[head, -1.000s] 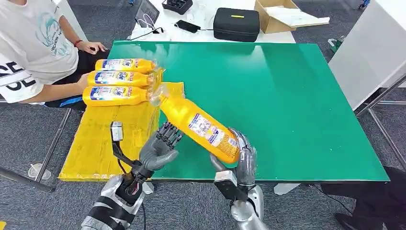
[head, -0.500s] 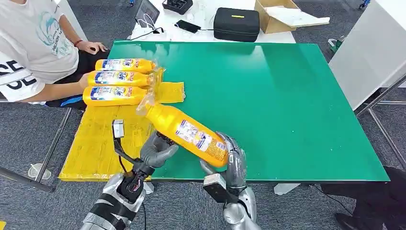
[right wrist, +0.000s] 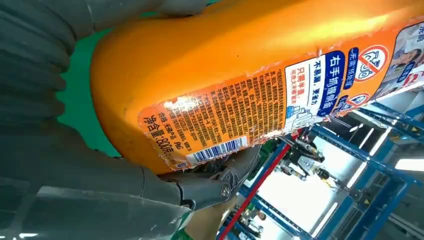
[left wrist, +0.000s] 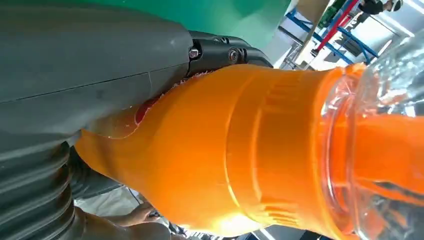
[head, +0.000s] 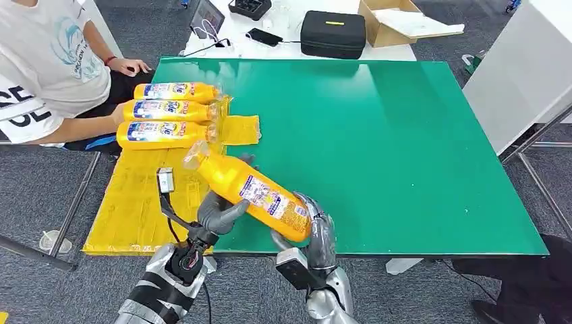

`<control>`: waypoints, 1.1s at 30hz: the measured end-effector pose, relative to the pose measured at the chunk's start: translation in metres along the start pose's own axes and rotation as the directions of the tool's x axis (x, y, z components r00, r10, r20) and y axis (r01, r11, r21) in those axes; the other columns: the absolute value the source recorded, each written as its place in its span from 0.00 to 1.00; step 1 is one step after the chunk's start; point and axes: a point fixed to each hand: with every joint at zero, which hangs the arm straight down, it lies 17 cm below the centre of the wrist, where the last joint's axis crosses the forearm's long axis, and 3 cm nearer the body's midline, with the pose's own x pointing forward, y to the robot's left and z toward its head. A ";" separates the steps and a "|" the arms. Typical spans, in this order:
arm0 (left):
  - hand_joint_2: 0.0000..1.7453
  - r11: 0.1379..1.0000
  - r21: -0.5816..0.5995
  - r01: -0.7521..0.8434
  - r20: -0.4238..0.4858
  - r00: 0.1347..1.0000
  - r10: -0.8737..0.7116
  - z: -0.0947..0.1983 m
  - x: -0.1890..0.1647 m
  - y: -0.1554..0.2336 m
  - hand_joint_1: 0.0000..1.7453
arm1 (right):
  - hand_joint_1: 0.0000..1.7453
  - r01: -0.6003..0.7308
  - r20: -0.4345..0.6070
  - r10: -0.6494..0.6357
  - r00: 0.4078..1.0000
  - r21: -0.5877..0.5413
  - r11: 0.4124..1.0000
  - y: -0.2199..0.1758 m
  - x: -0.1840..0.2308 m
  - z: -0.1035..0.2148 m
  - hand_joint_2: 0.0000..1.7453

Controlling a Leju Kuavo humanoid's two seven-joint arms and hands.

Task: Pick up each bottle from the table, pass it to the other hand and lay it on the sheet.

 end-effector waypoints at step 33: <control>1.00 0.983 -0.018 0.181 0.001 0.983 -0.181 -0.003 -0.003 -0.005 1.00 | 1.00 0.086 -0.063 -0.084 0.994 0.025 0.996 0.024 -0.005 0.002 1.00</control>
